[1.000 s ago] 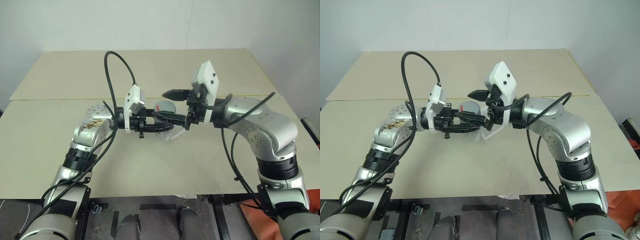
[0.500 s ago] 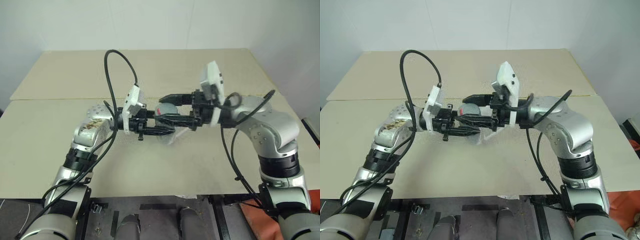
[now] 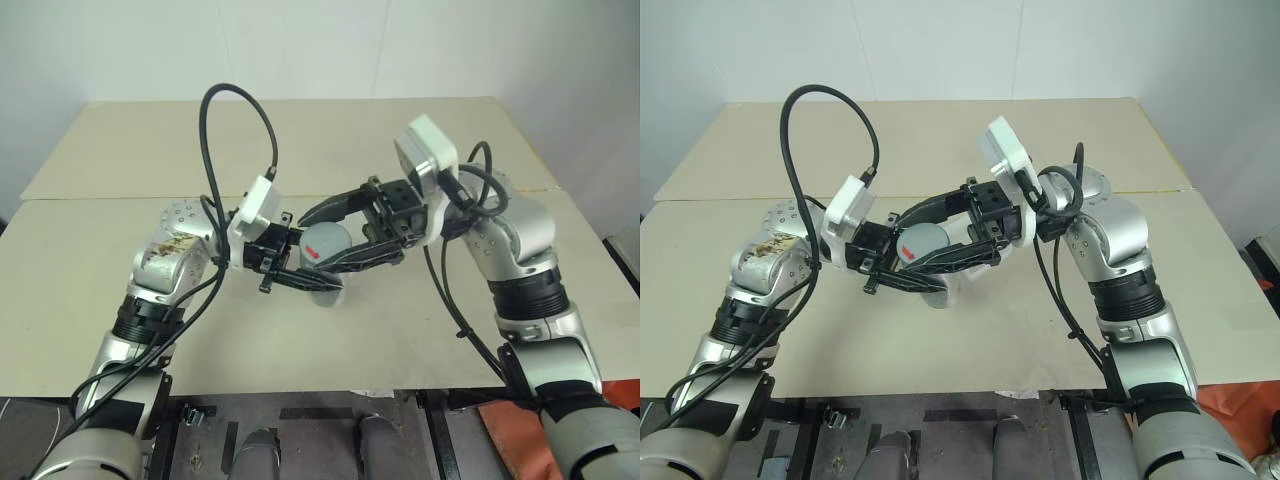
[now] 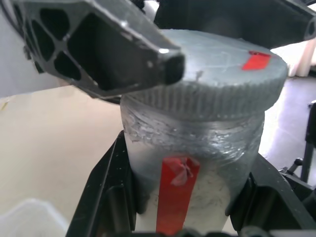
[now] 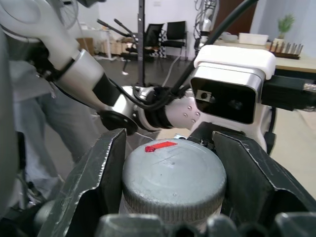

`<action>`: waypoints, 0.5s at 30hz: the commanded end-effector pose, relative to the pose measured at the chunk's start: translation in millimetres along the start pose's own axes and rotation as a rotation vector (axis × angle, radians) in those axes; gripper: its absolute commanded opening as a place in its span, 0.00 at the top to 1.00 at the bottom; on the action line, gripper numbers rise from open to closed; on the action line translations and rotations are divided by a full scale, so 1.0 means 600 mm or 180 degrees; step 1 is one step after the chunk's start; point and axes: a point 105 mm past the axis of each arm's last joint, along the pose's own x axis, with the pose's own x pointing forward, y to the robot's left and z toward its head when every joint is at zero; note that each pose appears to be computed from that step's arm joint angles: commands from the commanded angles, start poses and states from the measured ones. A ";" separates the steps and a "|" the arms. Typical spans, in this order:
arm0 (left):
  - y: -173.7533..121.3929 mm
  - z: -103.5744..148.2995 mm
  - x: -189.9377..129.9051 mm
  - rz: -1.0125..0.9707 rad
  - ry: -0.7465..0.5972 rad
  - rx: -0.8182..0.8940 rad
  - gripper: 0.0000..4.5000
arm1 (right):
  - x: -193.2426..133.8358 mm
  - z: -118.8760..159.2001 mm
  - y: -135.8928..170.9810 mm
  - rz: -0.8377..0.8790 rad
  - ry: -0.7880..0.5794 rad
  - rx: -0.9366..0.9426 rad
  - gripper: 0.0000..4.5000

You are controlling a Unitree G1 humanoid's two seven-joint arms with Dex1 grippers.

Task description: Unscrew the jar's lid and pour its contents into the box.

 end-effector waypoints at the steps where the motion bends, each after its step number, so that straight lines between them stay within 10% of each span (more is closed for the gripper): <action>1: 0.008 0.019 -0.015 0.0163 -0.0063 0.0135 0.57 | -0.019 0.007 -0.010 -0.0406 0.0021 -0.0134 0.03; 15: 0.060 -0.029 -0.063 0.1130 0.0206 -0.0084 0.57 | -0.069 0.019 0.019 -0.1672 0.0334 -0.0216 0.00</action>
